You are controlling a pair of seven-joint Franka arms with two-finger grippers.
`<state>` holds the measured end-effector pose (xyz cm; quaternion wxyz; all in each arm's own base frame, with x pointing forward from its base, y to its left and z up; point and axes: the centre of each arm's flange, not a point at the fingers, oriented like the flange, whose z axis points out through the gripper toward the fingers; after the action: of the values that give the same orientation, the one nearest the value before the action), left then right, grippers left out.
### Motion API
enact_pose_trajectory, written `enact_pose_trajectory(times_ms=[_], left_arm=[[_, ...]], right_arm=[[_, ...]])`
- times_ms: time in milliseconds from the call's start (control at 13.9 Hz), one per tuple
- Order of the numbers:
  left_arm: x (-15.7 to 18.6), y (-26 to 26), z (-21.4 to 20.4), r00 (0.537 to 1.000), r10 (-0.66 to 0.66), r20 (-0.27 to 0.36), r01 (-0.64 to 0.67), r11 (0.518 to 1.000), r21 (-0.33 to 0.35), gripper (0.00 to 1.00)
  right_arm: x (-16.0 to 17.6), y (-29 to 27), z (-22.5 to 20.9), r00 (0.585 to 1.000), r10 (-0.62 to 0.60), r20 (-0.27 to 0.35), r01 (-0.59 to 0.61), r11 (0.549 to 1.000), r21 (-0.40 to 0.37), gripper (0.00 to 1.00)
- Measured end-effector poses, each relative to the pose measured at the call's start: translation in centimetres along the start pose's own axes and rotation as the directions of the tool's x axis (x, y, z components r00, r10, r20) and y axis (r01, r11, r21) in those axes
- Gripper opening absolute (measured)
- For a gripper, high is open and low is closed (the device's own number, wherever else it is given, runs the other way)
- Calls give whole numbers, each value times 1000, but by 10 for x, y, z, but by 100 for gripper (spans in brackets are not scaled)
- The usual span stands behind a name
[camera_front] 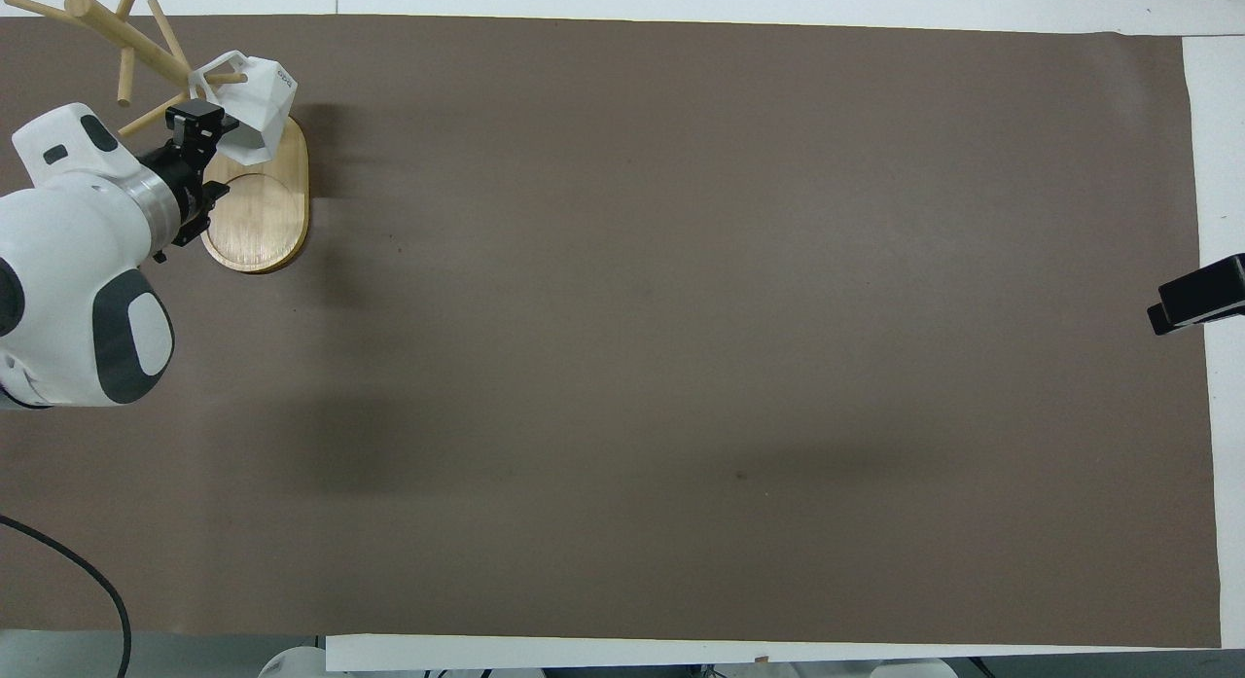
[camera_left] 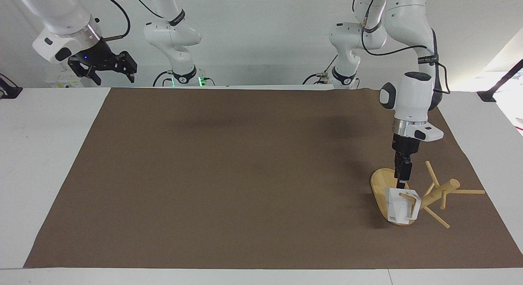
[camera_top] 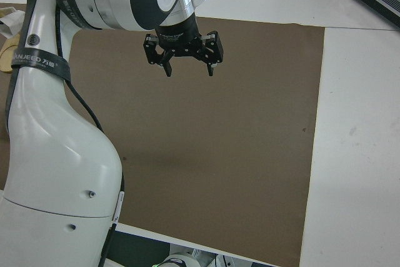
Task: Hang cup on rack
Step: 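Open the left gripper and draw it back from the cup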
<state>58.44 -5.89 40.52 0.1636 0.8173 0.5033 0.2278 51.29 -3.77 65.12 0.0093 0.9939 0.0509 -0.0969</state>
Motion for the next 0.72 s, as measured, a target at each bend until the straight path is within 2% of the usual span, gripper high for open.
enact_pose_trajectory(times_ms=[72, 216, 433, 577, 721], left_arm=[[10, -2, -14, 1000, 0, 10, 0, 999, 39, 99], [24, -8, -44, 997, 62, 48, -67, 991, 119, 99], [30, -16, -78, 964, 219, 148, -247, 946, 209, 99], [32, -12, -91, 914, 337, 227, -387, 892, 234, 99], [33, 1, -111, 821, 467, 327, -549, 803, 232, 100]], right_arm=[[0, 0, 0, 1000, 1, 0, -1, 1000, 0, 100], [0, 0, 0, 1000, 0, 0, 0, 1000, 0, 100], [0, 0, 0, 1000, 0, 0, 0, 1000, 0, 100], [0, 0, 0, 1000, 1, 0, -1, 1000, 0, 100], [0, 0, 0, 1000, 1, 0, -1, 1000, 0, 100]])
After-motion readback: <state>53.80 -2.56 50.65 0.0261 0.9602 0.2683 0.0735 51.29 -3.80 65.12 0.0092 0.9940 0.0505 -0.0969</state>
